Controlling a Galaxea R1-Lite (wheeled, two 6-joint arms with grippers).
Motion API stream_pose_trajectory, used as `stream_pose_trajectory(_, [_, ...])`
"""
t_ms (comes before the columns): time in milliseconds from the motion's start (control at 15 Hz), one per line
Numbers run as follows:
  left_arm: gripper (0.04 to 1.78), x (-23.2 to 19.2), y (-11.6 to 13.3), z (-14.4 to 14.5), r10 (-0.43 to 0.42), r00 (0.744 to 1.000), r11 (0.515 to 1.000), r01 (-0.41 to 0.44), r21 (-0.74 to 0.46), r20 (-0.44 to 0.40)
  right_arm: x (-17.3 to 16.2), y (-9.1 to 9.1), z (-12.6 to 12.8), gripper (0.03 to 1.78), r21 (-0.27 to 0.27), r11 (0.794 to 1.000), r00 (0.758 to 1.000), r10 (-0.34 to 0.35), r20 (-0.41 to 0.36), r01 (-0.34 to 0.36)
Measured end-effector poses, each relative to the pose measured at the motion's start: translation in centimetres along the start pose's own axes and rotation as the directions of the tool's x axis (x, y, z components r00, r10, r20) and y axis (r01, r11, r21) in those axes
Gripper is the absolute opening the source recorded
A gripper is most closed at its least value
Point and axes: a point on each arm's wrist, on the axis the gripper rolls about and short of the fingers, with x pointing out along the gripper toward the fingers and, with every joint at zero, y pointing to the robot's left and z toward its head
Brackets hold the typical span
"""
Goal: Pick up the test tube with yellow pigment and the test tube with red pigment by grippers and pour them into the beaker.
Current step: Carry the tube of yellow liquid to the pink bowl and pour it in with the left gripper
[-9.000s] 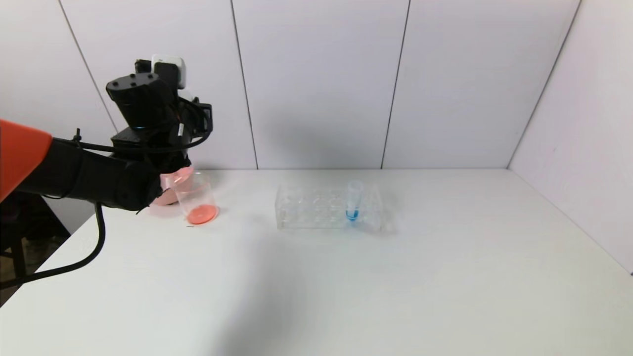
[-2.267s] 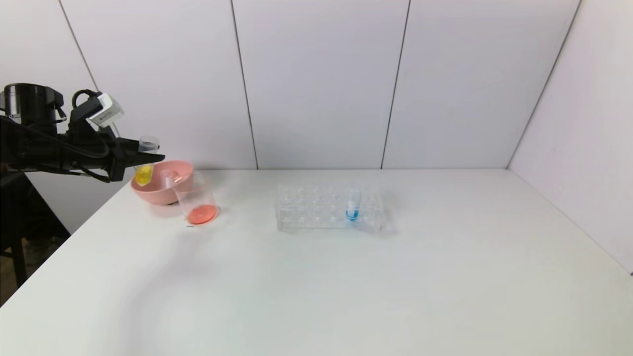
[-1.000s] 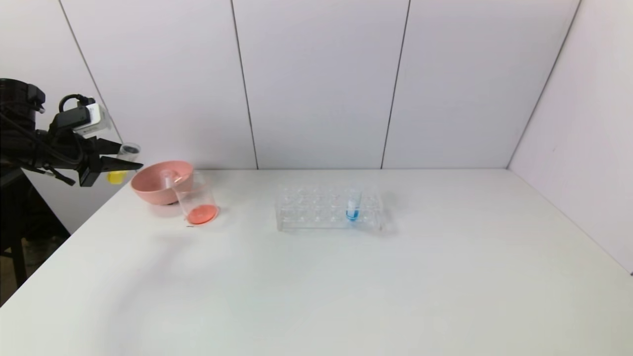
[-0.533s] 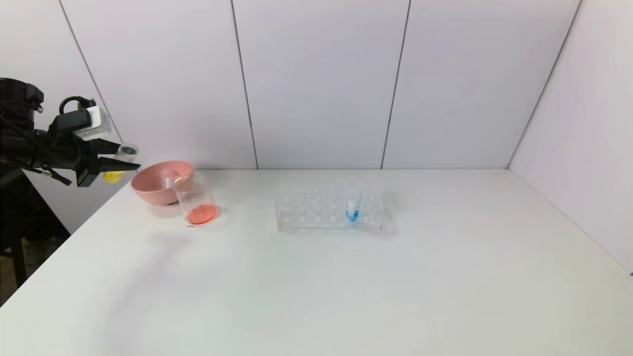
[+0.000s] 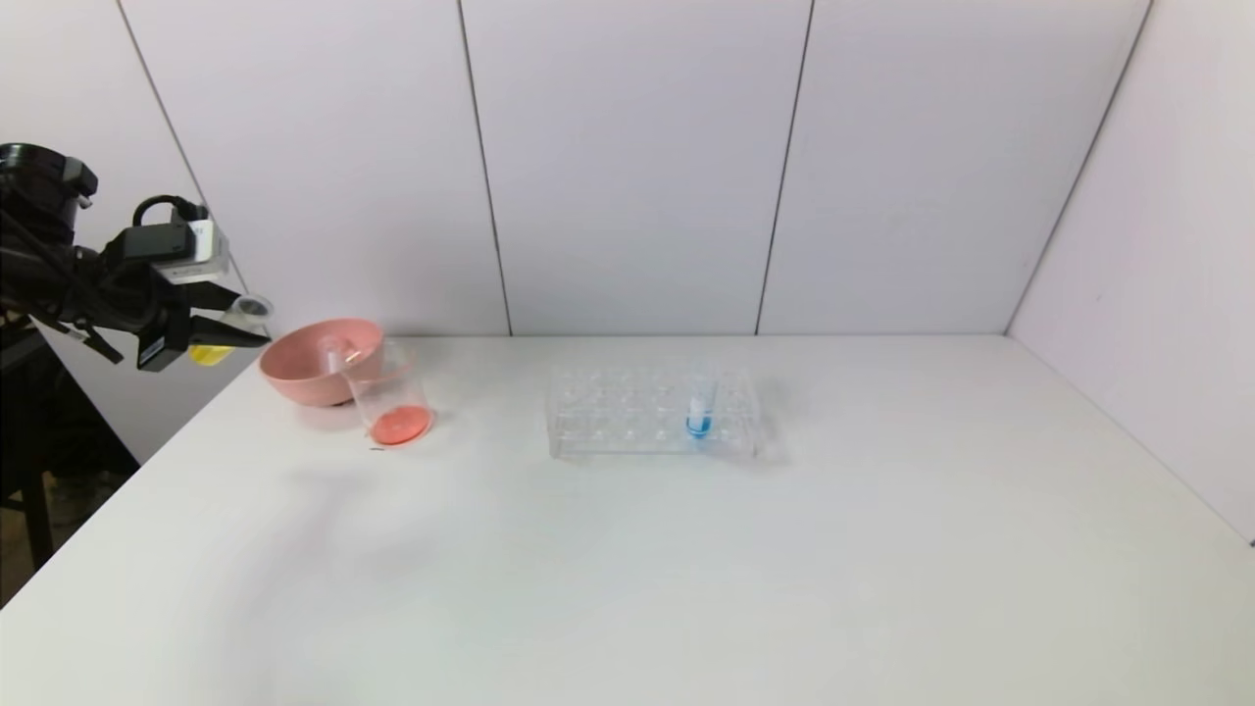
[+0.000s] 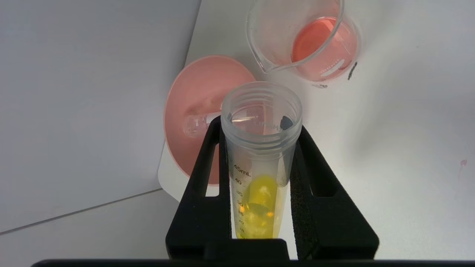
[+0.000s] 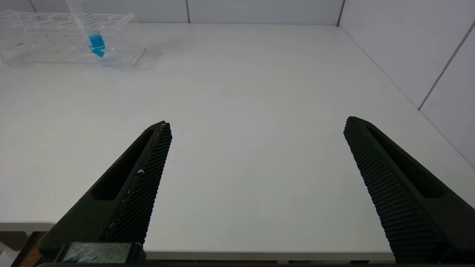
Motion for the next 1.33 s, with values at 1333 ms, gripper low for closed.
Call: stream_pose_trajectory(1333, [0.46, 2.5, -0.2, 1.0, -0.067, 0.99, 0.993, 0.078, 0.085, -0.125, 0.0, 0.0, 0.0, 1.7, 0.0, 1.0, 1.0, 0.0, 0.0, 0.0])
